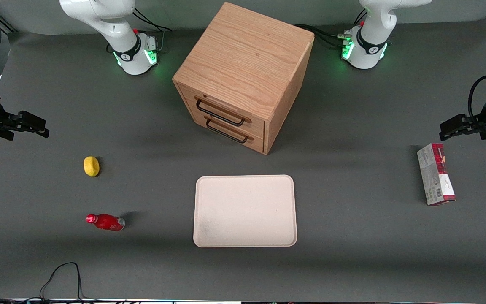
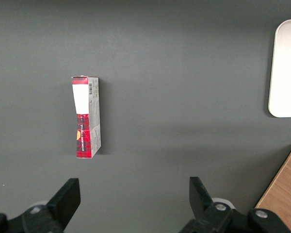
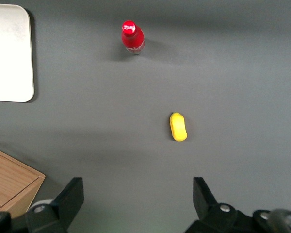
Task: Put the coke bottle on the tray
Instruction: 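Move the right gripper down toward the red Coca-Cola bottle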
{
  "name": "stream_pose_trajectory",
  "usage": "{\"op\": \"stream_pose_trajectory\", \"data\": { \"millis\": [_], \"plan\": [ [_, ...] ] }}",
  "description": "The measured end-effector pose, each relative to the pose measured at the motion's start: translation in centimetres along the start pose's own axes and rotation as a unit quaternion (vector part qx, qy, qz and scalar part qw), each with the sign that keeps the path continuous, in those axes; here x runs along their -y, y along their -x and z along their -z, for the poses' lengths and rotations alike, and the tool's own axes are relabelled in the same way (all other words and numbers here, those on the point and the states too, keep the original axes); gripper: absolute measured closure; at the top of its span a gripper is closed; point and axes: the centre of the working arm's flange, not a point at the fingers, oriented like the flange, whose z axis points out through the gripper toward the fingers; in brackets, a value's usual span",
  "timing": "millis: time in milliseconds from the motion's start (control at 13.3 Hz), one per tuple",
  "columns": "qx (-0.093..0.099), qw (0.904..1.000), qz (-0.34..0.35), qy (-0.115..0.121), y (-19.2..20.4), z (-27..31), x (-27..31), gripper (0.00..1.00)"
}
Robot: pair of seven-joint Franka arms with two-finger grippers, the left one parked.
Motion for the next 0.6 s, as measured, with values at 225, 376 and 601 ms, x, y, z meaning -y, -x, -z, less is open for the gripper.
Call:
{"op": "stream_pose_trajectory", "data": {
  "millis": [225,376,601],
  "plan": [
    [0.000,1.0000,-0.002,0.000,0.00,0.00,0.00,0.00],
    [0.000,1.0000,-0.002,0.000,0.00,0.00,0.00,0.00],
    [-0.002,1.0000,-0.002,0.000,-0.14,0.05,-0.01,0.00]
  ]
}}
